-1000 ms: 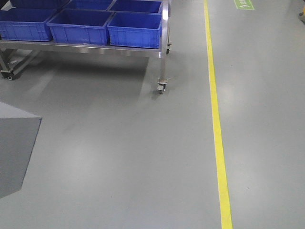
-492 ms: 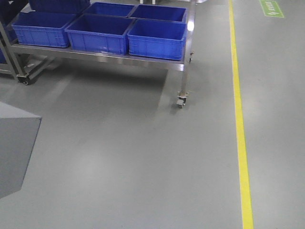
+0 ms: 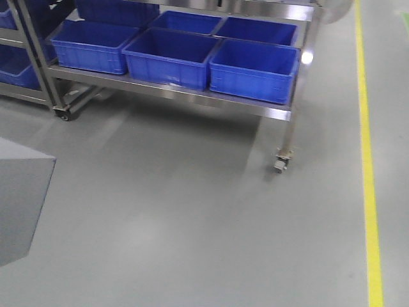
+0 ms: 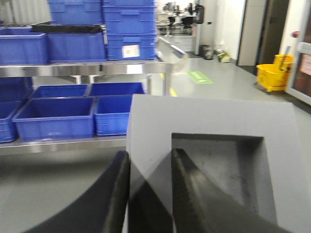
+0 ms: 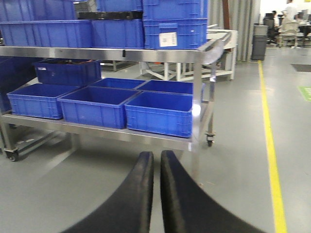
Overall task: Sort gray base to blue bin
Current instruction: 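Drive along the aisle between shelves of blue bins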
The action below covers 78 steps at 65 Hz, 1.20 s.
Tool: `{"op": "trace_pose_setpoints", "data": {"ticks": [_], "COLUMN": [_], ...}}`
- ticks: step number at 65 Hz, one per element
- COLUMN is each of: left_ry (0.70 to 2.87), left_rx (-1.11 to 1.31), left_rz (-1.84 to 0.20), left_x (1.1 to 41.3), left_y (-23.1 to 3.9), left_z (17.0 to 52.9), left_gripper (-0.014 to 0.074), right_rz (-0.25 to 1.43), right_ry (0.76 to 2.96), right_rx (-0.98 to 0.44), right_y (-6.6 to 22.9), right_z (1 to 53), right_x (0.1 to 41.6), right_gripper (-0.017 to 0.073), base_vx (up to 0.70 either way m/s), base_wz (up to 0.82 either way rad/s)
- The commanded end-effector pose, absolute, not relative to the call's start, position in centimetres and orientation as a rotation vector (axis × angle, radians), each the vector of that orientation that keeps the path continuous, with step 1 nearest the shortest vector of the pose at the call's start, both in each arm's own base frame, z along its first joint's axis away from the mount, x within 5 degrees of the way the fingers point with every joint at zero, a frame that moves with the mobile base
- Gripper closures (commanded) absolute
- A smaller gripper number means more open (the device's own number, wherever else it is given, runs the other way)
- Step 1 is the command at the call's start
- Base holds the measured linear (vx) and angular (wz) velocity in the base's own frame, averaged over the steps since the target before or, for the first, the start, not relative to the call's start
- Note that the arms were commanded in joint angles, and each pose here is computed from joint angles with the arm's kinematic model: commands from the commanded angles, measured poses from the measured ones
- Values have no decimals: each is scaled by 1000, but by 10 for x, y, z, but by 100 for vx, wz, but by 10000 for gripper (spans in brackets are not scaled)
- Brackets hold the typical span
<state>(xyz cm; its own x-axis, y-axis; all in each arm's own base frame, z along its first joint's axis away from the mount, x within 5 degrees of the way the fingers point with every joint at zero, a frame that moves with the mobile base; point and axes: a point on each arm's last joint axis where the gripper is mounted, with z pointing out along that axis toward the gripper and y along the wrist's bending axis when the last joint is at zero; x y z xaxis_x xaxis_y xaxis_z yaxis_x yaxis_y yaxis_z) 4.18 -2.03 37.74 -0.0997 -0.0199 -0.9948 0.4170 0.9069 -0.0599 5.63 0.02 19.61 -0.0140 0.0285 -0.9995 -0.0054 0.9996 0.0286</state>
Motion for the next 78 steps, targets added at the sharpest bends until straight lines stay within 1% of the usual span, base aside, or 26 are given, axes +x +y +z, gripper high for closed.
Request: {"op": "trace_pose_setpoints", "data": {"ticks": [1,24,78], "left_ry": [1518,1518,1518], "left_rx": [275,275,275], "left_rz": [-414,-414,-414], "left_x": [41,41,41], "left_y": [-20,-20,-20], "left_z": [395,395,395], "left_gripper": [443,443,443], "right_rz": [15,15,15], "right_ry": [1505,1505,1505], "right_rx": [9,9,9], "right_y": [0,0,0], "right_z": [203,203,203], "right_x": [56,56,56], "right_gripper": [564,564,564], "base_vx": [41,41,46], "base_wz": [30,39,53]}}
